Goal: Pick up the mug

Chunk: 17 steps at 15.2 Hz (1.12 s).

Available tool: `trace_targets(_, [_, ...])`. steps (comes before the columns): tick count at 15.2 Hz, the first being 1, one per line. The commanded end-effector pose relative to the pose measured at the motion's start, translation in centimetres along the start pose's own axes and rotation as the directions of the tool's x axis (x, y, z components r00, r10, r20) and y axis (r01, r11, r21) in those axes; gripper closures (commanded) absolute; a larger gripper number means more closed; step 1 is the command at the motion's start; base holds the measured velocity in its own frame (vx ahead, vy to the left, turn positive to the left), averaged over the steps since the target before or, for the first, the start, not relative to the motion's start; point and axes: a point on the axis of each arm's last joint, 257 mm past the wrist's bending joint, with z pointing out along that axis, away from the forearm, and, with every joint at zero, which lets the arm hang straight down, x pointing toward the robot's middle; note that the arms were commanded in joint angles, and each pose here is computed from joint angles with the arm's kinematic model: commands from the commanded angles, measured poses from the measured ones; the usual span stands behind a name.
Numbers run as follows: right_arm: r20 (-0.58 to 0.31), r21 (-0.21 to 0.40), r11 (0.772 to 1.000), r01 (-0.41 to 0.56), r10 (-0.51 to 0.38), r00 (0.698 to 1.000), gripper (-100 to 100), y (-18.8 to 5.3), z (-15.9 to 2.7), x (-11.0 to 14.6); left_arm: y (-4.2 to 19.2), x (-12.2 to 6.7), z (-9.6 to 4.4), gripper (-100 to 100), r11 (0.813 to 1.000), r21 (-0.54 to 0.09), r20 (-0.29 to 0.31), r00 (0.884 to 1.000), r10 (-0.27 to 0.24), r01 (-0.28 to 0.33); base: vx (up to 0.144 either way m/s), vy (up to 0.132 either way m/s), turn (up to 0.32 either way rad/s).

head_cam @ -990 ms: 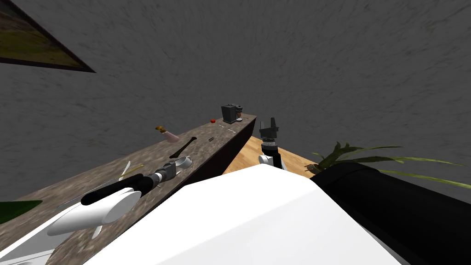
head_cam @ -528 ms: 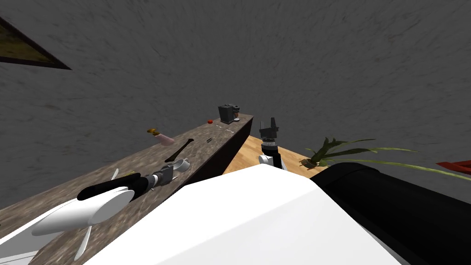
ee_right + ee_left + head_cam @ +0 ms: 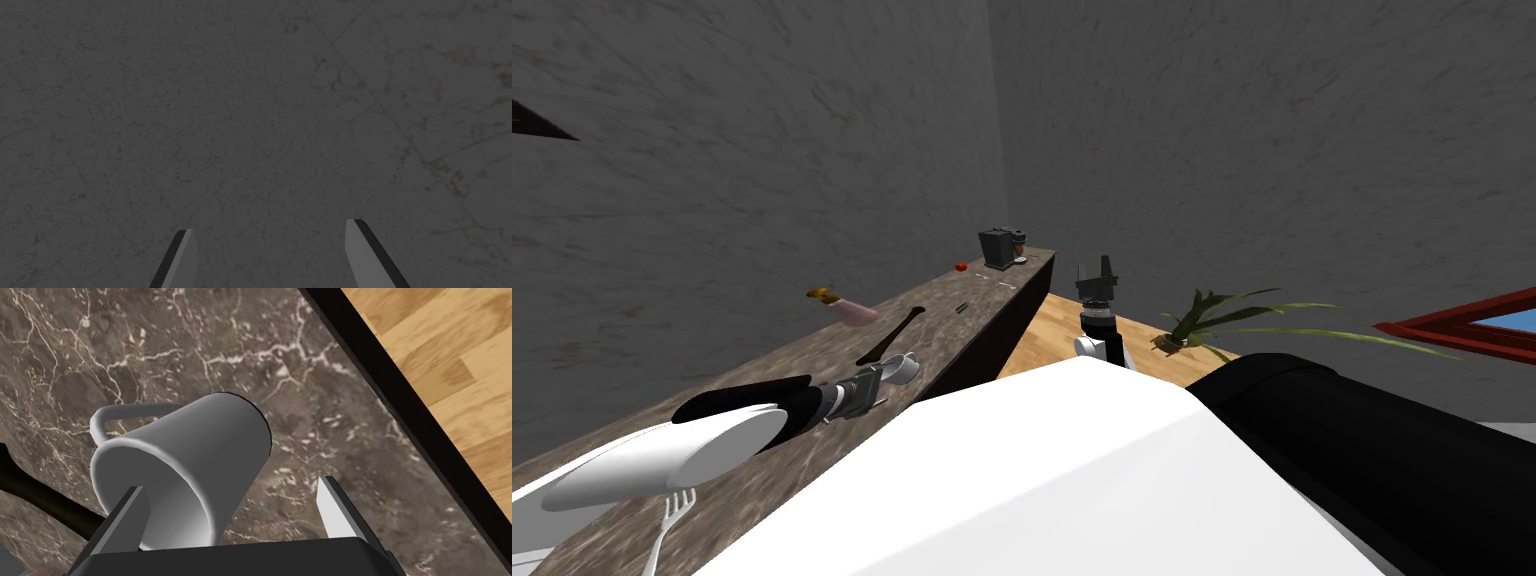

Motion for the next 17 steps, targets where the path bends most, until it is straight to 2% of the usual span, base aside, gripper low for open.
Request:
trace_targets(1, [0.0,0.0,1.0,0.0,0.0,1.0,0,0.0,0.0,0.0,0.8,-0.2,-0.3,-100,0.999,-0.051,0.004,1.0,-0.004,0.004,-0.007,0.028,-0.146])
trace_targets(2, [0.0,0.0,1.0,0.0,0.0,1.0,0,0.0,0.0,0.0,0.8,-0.2,-0.3,-100,0.999,-0.051,0.004,1.0,-0.004,0.004,-0.001,0.024,-0.061])
trace_targets(3, [0.0,0.0,1.0,0.0,0.0,1.0,0,0.0,0.0,0.0,1.5,-0.3,-0.7,-100,0.995,-0.096,0.005,1.0,-0.009,0.009,0.0,0.025,-0.111])
trace_targets(4, [0.0,0.0,1.0,0.0,0.0,1.0,0,0.0,0.0,0.0,1.7,-0.4,-0.7,-100,0.995,-0.102,0.006,1.0,-0.009,0.009,0.002,0.028,-0.14])
trace_targets(5, [0.0,0.0,1.0,0.0,0.0,1.0,0,0.0,0.0,0.0,2.1,-0.5,-1.2,-100,0.99,-0.138,0.006,1.0,-0.013,0.013,0.003,0.032,-0.184])
trace_targets(8, [0.0,0.0,1.0,0.0,0.0,1.0,0,0.0,0.0,0.0,3.1,-0.7,-1.7,-100,0.981,-0.194,0.011,1.0,-0.015,0.017,0.002,0.04,-0.141])
trace_targets(11, [0.0,0.0,1.0,0.0,0.0,1.0,0,0.0,0.0,0.0,4.3,-0.8,-2.7,-100,0.963,-0.267,0.015,1.0,-0.02,0.023,0.003,0.029,-0.123])
trace_targets(12, [0.0,0.0,1.0,0.0,0.0,1.0,0,0.0,0.0,0.0,4.3,-0.8,-2.7,-100,0.963,-0.269,0.016,1.0,-0.02,0.023,0.005,0.024,-0.12])
trace_targets(14, [0.0,0.0,1.0,0.0,0.0,1.0,0,0.0,0.0,0.0,5.2,-0.9,-3.5,-100,0.945,-0.325,0.019,1.0,-0.022,0.027,0.008,0.029,-0.135])
trace_targets(15, [0.0,0.0,1.0,0.0,0.0,1.0,0,0.0,0.0,0.0,5.2,-0.9,-3.5,-100,0.945,-0.325,0.019,1.0,-0.022,0.027,0.005,0.031,-0.117])
trace_targets(17, [0.0,0.0,1.0,0.0,0.0,1.0,0,0.0,0.0,0.0,5.7,-1.0,-4.1,-100,0.932,-0.361,0.021,0.999,-0.024,0.03,0.004,0.027,-0.108])
